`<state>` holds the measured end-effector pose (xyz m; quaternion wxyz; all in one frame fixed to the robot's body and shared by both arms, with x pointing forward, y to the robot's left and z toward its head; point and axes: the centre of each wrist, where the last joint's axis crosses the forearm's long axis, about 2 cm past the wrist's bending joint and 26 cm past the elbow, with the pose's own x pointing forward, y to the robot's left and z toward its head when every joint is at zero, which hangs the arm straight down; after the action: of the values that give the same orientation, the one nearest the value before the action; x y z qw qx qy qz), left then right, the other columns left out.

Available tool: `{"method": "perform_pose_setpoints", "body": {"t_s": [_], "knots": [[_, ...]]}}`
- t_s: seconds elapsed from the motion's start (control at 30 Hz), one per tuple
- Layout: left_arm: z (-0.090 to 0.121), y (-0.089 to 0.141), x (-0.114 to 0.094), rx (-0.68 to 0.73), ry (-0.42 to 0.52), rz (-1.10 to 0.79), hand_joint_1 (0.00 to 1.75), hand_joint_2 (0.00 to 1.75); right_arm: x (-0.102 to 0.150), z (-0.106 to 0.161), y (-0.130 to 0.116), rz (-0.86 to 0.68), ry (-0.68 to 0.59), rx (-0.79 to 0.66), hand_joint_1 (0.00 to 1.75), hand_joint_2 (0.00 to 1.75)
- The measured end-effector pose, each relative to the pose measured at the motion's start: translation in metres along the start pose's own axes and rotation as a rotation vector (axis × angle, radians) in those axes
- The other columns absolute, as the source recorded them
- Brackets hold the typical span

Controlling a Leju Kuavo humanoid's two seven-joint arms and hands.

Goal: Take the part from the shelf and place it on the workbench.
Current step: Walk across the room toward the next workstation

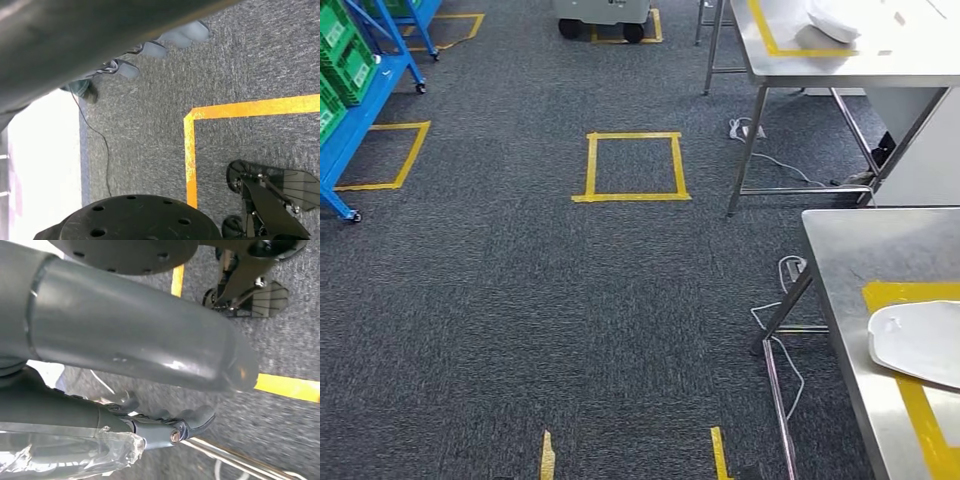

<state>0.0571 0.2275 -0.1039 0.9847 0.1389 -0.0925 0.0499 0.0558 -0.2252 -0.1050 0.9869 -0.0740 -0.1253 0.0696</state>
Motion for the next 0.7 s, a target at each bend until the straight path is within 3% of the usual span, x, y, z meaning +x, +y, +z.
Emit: {"method": "perform_pose_setpoints", "body": {"t_s": [0.7], "knots": [[-0.005, 0.013, -0.001, 0.022, -0.005, -0.017, 0.0, 0.0, 0.007, 0.006, 0.021, 0.023, -0.017, 0.007, 0.0, 0.0]]}}
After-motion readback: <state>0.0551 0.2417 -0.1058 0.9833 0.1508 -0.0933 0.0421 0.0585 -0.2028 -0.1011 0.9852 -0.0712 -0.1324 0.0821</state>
